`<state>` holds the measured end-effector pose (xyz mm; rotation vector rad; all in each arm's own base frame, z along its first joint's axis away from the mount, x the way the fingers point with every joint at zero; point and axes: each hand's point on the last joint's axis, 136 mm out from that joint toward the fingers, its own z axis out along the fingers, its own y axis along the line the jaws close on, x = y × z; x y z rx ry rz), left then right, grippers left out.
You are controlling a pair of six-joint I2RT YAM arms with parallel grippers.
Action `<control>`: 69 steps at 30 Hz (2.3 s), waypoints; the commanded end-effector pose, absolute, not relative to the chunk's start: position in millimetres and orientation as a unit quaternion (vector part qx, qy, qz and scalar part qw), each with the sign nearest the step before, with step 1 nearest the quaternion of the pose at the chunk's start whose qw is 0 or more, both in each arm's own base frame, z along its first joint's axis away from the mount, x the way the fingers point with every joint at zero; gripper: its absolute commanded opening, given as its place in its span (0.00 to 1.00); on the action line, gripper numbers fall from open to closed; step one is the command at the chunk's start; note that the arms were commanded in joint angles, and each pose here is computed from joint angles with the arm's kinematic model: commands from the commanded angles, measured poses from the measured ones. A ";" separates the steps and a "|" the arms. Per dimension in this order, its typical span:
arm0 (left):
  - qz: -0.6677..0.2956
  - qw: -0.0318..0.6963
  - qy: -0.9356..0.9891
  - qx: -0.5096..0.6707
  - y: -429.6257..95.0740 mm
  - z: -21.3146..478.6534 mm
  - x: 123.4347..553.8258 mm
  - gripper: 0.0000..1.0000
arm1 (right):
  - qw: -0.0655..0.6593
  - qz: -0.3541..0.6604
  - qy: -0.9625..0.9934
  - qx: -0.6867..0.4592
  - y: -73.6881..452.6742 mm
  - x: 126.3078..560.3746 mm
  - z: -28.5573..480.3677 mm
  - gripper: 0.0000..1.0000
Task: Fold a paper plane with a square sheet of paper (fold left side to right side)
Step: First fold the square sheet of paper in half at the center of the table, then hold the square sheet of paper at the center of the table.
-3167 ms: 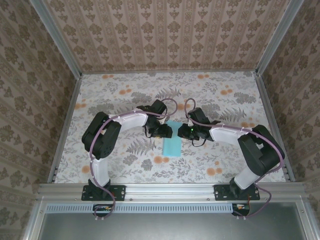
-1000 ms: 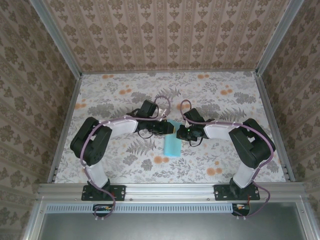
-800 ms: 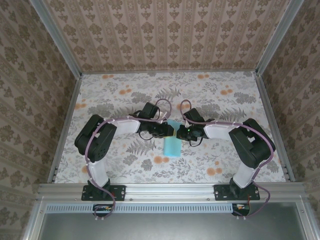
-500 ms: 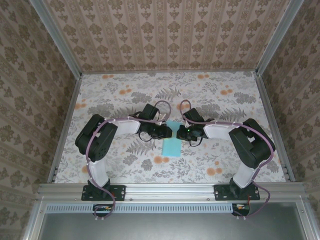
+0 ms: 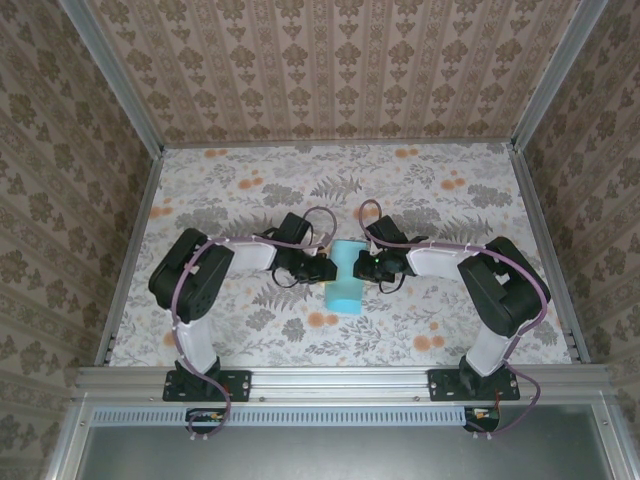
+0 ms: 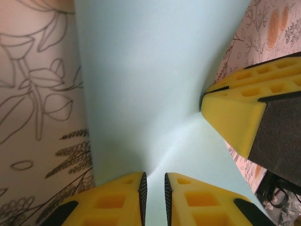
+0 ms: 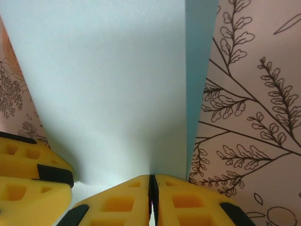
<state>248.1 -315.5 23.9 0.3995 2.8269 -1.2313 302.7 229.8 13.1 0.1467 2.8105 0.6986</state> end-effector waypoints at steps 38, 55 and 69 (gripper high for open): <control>-0.360 0.008 0.922 0.141 -326.9 10.7 235.5 0.24 | 0.049 0.166 0.984 0.042 209.5 267.7 -22.0 0.12; -0.322 -0.006 0.937 0.135 -313.7 -4.4 225.4 0.24 | 0.168 0.307 0.937 0.013 243.0 315.8 63.0 0.12; -0.318 -0.003 0.938 0.138 -314.4 -3.4 226.1 0.24 | 0.168 0.351 0.921 0.016 271.9 348.9 49.2 0.10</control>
